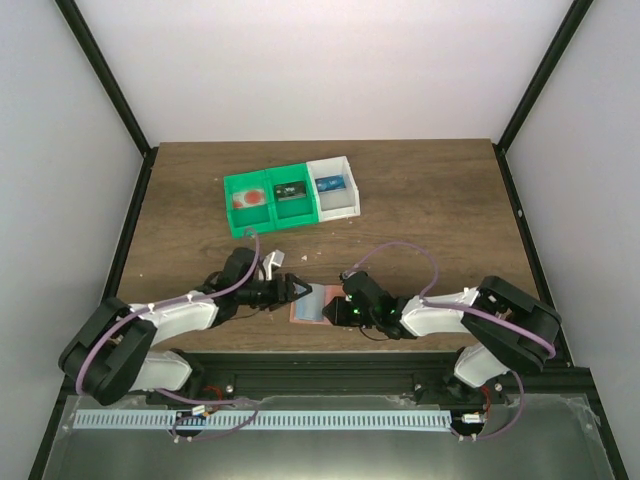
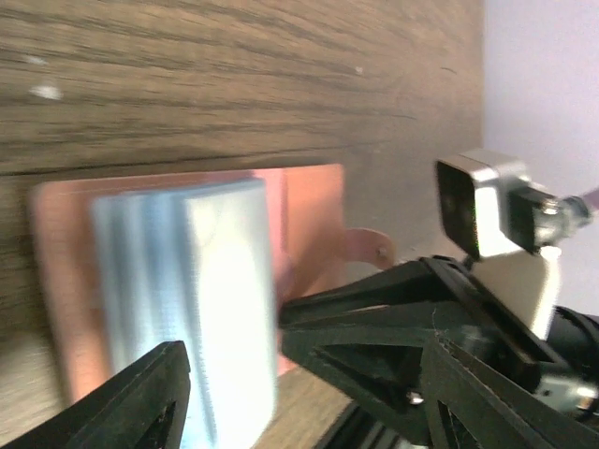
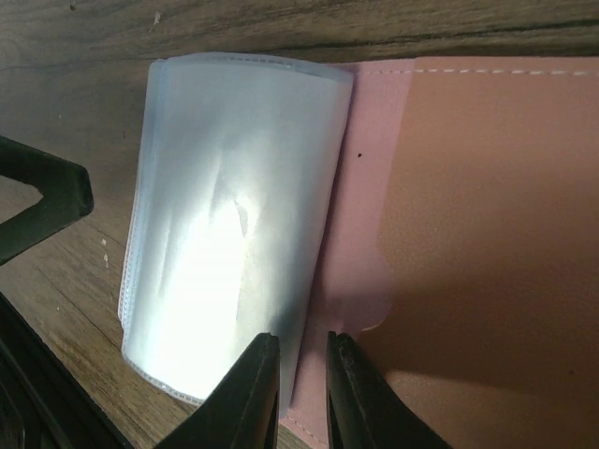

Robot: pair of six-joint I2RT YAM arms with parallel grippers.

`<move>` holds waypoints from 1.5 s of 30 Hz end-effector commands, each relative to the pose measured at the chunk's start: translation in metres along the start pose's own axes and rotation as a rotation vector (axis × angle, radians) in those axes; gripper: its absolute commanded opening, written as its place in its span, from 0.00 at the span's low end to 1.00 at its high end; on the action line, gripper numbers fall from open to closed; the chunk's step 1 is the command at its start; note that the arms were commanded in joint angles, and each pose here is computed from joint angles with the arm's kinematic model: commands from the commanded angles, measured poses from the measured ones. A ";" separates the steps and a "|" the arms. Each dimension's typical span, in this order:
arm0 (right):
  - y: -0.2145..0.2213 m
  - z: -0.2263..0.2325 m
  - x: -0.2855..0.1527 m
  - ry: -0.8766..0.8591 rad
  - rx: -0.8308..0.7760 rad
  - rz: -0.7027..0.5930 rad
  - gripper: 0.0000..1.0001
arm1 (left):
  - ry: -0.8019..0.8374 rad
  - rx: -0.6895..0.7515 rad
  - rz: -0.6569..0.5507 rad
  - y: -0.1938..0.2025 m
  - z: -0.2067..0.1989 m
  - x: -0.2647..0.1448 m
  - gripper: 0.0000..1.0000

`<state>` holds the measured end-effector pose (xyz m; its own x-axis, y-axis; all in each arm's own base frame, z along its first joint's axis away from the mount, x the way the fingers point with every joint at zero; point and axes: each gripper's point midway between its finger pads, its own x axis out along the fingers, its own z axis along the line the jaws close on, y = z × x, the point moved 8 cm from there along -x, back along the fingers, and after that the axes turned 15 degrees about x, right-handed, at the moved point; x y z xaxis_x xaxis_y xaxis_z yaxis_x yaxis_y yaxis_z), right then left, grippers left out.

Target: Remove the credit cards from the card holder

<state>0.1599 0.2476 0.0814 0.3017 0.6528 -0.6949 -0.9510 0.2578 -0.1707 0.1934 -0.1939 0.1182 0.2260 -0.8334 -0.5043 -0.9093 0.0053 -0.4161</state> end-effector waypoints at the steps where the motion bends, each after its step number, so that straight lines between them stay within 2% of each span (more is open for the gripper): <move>1: 0.002 -0.006 0.002 0.026 0.006 -0.009 0.17 | -0.103 0.018 0.016 0.001 0.018 -0.010 0.70; 3: 0.003 -0.004 0.002 0.016 -0.003 0.005 0.17 | -0.066 0.015 0.007 0.001 0.024 -0.016 0.74; 7: 0.004 -0.003 0.002 -0.009 -0.015 0.016 0.17 | 0.073 -0.002 -0.009 0.000 0.027 -0.028 0.75; 14: -0.003 0.001 0.011 -0.017 -0.065 0.044 0.18 | 0.009 0.015 -0.018 -0.003 0.024 -0.035 0.76; 22: -0.001 0.005 0.023 -0.019 -0.113 0.105 0.18 | 0.084 0.000 -0.010 0.008 0.030 -0.029 0.78; 27: -0.003 0.009 0.033 -0.022 -0.134 0.140 0.18 | 0.038 0.036 -0.015 -0.001 0.029 -0.029 0.79; 37: -0.007 0.012 0.036 -0.003 -0.158 0.153 0.19 | 0.022 -0.003 -0.001 -0.004 0.031 -0.026 0.76; 45: -0.005 0.008 0.034 0.013 -0.125 0.150 0.19 | 0.078 0.015 0.019 -0.006 0.027 -0.021 0.75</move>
<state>0.1789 0.2831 0.0788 0.1747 0.7300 -0.6607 -0.9797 0.0620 -0.1906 0.1970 -0.1558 0.1022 0.1829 -0.8520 -0.4906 -0.9269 0.0170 -0.3749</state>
